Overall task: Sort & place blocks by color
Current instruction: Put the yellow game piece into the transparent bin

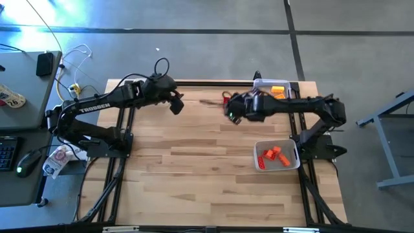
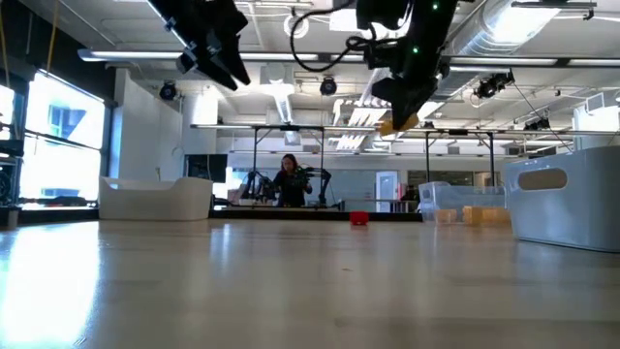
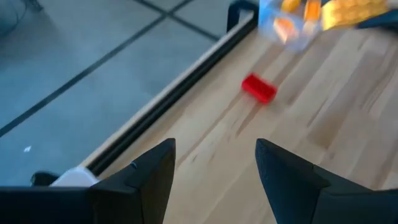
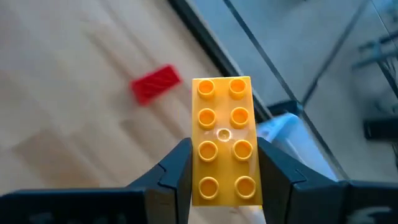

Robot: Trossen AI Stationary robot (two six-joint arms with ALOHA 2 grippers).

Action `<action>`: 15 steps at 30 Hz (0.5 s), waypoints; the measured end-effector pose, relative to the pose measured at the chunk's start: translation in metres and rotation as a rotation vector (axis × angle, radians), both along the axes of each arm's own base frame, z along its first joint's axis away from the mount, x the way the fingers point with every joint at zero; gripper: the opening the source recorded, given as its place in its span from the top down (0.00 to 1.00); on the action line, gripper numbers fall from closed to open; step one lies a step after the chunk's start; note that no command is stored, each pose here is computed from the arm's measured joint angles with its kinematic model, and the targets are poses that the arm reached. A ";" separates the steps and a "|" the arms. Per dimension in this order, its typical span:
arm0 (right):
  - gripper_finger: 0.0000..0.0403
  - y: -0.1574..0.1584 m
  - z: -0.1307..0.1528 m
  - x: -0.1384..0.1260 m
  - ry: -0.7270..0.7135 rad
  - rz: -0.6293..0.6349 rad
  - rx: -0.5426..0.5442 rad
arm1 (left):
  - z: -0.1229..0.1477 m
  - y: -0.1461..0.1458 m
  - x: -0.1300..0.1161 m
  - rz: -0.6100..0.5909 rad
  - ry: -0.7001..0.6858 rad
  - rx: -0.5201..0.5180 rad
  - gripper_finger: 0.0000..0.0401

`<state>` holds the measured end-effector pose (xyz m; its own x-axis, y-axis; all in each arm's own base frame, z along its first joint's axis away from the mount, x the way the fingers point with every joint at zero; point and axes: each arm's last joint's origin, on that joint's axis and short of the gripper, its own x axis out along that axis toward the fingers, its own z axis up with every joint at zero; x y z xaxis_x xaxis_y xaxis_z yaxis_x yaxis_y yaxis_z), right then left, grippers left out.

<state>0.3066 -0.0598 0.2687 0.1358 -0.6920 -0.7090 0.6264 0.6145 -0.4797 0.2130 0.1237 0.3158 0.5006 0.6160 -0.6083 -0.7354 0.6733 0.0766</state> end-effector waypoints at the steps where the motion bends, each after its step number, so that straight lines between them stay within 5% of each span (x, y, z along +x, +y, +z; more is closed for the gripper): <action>1: 0.72 -0.008 0.002 -0.004 0.005 -0.023 0.002 | 0.002 0.001 0.001 -0.003 -0.020 0.008 0.48; 8: 0.72 -0.056 0.006 -0.029 0.057 -0.193 0.029 | 0.009 0.003 0.006 -0.004 -0.129 0.032 0.48; 15: 0.72 -0.101 0.003 -0.055 0.039 -0.329 0.164 | 0.013 0.003 0.009 0.005 -0.209 0.009 0.48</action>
